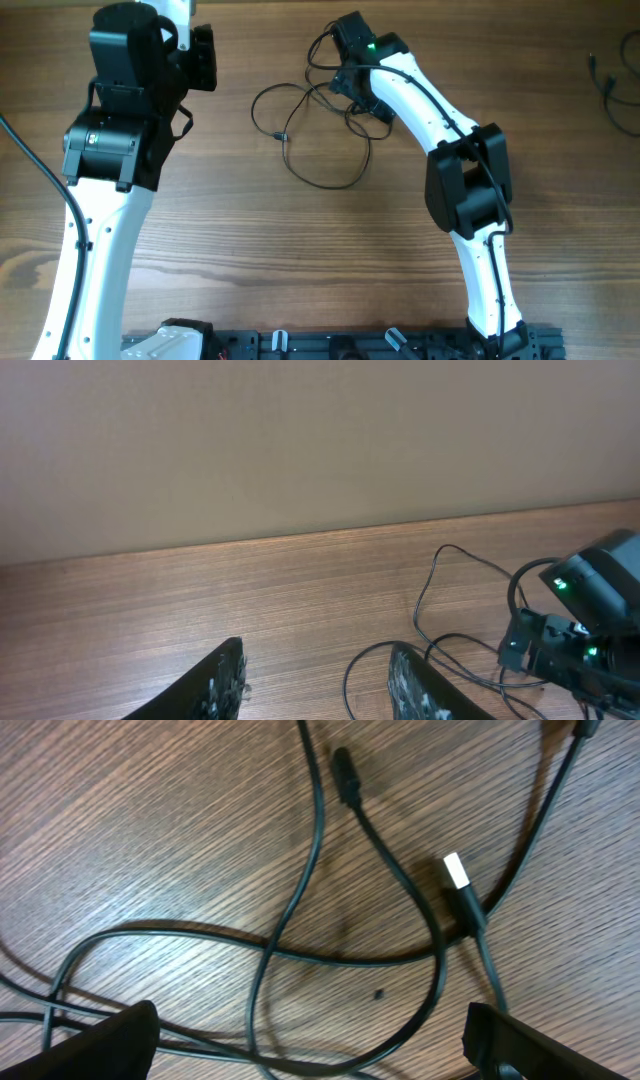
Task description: Untangle cables
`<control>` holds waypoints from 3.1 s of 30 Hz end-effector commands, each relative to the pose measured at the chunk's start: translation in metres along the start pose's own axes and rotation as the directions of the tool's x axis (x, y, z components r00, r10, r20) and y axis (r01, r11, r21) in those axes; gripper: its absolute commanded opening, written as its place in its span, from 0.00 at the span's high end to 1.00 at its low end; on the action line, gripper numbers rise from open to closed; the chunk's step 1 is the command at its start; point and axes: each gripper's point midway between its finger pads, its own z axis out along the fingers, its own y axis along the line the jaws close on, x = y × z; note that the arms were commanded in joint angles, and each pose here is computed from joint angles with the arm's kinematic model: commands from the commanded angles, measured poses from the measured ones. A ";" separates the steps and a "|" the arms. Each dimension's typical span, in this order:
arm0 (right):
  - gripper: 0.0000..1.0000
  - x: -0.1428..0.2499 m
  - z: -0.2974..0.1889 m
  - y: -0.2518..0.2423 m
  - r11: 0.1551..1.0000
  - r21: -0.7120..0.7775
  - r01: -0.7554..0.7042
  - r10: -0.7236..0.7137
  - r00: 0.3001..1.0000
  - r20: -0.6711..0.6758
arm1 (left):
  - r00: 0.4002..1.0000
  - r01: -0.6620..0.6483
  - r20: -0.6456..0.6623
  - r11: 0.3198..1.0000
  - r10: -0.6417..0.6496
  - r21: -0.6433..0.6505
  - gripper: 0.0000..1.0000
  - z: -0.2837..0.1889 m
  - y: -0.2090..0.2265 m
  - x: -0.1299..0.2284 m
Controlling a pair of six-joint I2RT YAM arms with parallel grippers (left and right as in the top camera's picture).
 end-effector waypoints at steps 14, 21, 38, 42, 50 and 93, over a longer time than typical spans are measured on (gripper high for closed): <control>0.82 0.010 0.030 -0.003 1.000 0.031 -0.005 0.006 1.000 -0.021 | 1.000 0.010 0.005 1.000 -0.010 -0.014 0.52 0.003 0.004 0.000; 0.96 0.003 0.027 0.042 0.960 -0.169 0.223 -0.224 0.975 0.018 | 1.000 0.009 -0.009 1.000 -0.009 -0.014 0.51 0.003 0.004 0.003; 0.96 -0.118 -0.077 0.040 0.913 -0.352 0.204 -0.109 0.956 0.271 | 1.000 -0.018 -0.022 1.000 0.018 -0.017 0.51 0.003 0.005 0.006; 0.96 -0.124 -0.076 0.012 0.933 -0.299 0.200 -0.129 0.962 0.238 | 1.000 -0.018 -0.021 1.000 0.018 -0.016 0.52 0.003 0.005 0.006; 0.95 -0.117 -0.065 0.001 0.948 -0.244 0.205 -0.154 0.965 0.210 | 1.000 -0.018 -0.022 1.000 0.018 -0.016 0.51 0.003 0.005 0.006; 0.38 -0.049 0.029 0.029 0.932 -0.181 0.315 -0.302 0.948 0.096 | 1.000 -0.018 -0.023 1.000 0.018 -0.015 0.50 0.003 0.005 0.006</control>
